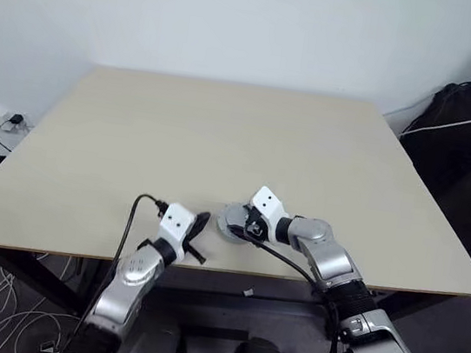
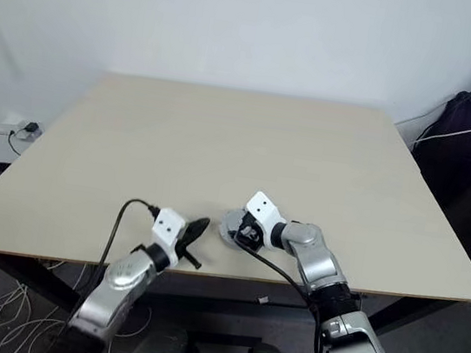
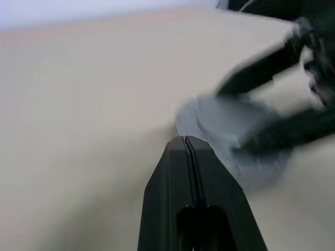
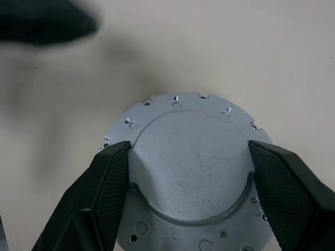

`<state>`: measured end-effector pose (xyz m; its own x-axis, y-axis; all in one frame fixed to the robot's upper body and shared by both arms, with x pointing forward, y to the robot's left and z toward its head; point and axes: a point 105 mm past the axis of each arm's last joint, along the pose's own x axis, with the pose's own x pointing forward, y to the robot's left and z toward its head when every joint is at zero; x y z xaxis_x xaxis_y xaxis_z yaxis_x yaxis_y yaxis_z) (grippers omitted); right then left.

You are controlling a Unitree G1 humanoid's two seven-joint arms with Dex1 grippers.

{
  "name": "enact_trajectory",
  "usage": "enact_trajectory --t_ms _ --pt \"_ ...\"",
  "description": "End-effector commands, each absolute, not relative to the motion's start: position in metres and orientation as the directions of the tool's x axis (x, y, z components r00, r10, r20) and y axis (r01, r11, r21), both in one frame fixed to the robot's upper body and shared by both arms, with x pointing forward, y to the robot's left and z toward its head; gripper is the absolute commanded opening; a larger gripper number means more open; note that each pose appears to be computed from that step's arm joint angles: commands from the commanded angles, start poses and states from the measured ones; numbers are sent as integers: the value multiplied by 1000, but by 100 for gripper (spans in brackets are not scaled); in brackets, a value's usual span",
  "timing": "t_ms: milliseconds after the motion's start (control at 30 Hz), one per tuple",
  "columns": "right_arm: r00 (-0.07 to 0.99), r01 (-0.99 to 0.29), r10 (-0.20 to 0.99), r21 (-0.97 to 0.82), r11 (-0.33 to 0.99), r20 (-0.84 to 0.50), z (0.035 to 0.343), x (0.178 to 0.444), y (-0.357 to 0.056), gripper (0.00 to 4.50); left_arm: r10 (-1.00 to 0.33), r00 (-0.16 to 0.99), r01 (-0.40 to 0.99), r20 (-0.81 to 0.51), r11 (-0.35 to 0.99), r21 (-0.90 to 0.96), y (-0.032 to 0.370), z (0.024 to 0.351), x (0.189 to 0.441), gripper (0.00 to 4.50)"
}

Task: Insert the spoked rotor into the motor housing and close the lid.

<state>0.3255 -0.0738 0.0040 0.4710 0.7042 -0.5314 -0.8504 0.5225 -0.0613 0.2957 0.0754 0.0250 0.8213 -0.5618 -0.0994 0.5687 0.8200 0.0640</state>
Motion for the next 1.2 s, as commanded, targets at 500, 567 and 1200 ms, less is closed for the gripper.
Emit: enact_trajectory --t_ms 500,567,1200 --pt "474 -841 686 -51 539 -552 -4 318 -72 325 -720 640 737 -270 674 -52 43 18 334 0" --pt "475 -841 688 -52 539 -549 -4 318 -70 325 -724 627 741 -287 668 -65 43 17 336 0" --pt "474 -845 696 -55 533 -539 -3 317 -64 325 -747 527 772 -404 620 -139 46 6 335 0"
